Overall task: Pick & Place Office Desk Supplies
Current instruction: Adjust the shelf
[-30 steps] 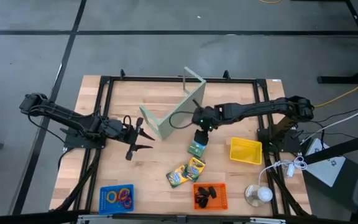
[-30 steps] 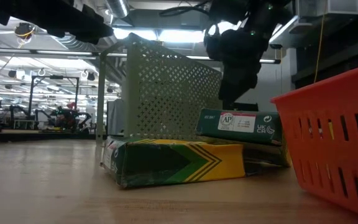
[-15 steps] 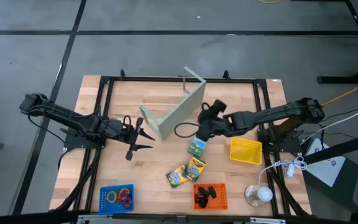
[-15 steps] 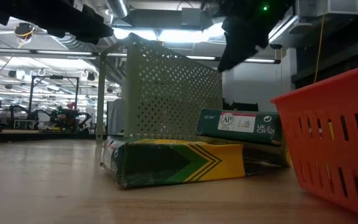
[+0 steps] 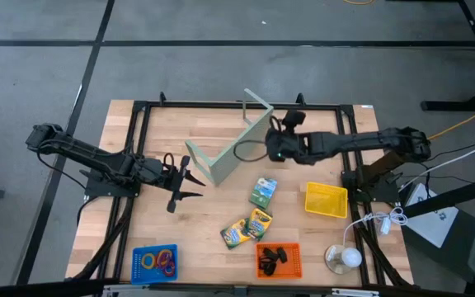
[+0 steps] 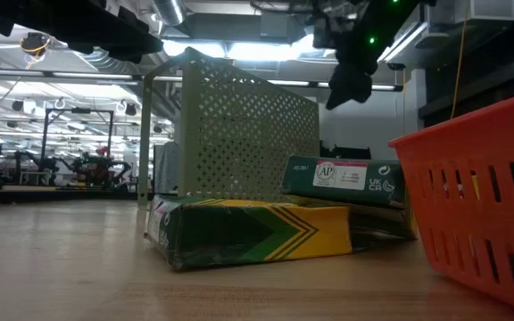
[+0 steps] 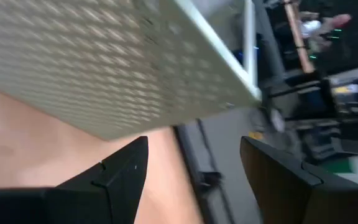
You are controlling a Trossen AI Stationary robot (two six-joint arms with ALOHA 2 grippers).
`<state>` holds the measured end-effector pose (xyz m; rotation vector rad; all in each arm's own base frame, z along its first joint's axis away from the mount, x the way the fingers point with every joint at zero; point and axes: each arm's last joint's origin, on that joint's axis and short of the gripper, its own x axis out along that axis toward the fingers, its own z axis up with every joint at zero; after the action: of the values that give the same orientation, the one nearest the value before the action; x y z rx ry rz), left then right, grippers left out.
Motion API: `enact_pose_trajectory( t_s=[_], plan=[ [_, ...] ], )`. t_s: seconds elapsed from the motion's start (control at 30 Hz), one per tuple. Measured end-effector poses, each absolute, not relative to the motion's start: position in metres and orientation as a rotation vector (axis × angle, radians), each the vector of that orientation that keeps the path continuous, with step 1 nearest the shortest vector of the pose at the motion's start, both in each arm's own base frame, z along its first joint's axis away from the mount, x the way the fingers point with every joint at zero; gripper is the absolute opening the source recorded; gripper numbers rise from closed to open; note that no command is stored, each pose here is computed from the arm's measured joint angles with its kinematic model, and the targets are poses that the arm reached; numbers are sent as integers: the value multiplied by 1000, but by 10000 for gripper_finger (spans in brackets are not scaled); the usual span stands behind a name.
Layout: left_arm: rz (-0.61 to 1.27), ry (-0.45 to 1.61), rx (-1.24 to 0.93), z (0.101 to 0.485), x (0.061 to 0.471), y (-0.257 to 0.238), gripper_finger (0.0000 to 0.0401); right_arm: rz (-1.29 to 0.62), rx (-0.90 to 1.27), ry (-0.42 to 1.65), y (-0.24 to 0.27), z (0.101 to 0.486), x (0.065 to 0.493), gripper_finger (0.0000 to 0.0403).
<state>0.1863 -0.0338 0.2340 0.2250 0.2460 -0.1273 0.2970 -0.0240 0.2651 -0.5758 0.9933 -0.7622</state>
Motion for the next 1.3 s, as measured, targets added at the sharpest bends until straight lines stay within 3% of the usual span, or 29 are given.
enact_pose_trajectory(
  t_s=[0.17,0.5,0.9,1.3],
  plan=[
    [-127,246,225,234,186,-34,145,-731,-689,1073,-39,266,296,256],
    [-129,253,230,233,186,-34,145,-636,-472,1050,-79,284,297,256],
    [-130,253,231,233,186,-34,145,-592,-539,962,-67,325,306,255],
    [-137,284,219,230,185,-34,145,-507,-132,982,-123,294,272,255]
  ],
)
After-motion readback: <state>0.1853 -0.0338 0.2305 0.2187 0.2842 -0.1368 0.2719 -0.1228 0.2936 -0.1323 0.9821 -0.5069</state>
